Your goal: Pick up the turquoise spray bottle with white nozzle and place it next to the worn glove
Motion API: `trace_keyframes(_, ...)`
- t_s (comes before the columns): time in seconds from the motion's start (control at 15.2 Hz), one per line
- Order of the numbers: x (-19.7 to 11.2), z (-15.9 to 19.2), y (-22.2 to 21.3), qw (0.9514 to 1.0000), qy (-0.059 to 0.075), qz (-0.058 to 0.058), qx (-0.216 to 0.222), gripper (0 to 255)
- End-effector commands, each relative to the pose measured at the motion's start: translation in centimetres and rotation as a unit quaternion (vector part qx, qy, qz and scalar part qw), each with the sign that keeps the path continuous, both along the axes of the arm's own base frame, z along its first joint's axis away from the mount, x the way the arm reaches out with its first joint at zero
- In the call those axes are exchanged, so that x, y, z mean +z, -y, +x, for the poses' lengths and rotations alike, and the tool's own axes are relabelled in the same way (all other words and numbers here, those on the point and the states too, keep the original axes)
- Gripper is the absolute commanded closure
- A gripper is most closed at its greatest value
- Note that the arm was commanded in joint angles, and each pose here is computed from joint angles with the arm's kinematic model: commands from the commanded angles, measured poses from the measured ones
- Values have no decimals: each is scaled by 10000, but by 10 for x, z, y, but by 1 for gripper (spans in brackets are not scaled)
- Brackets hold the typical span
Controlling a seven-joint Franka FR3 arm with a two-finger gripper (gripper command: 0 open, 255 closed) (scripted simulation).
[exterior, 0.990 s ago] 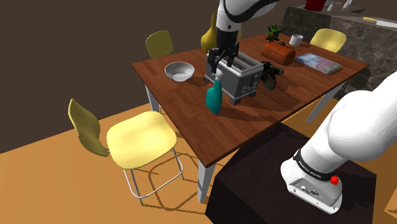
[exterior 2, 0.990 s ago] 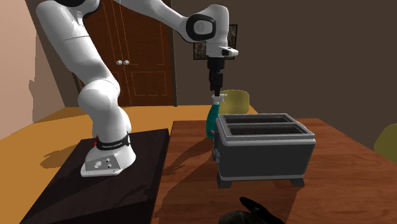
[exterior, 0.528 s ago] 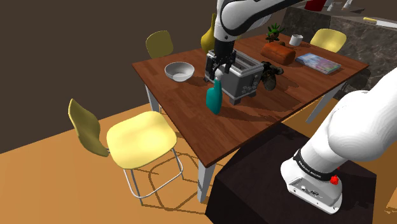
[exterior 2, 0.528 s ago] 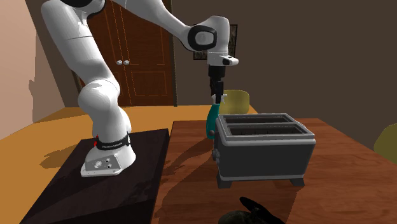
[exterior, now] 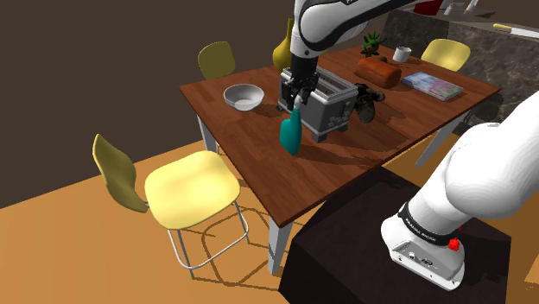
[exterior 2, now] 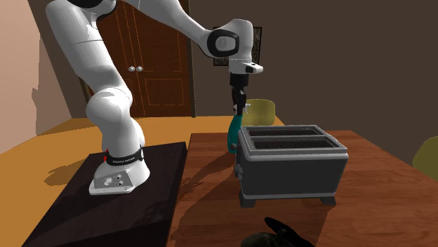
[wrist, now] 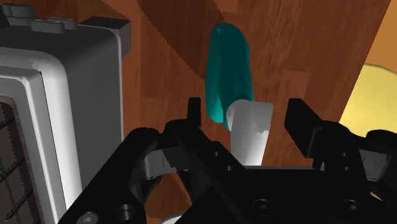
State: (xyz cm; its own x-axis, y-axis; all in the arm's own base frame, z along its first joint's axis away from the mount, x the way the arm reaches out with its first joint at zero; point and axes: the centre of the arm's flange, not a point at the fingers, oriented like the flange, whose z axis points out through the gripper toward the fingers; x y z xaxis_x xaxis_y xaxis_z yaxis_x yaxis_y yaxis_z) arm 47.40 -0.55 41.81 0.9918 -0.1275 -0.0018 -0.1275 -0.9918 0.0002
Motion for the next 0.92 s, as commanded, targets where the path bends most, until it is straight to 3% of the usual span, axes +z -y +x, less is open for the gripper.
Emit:
trace_keyframes(0.0,0,0,0,10000,0,0,0,255)
trace_keyframes(0.53,0,0,0,10000,0,0,0,255)
trace_keyframes(0.86,26,0,0,10000,0,0,0,255)
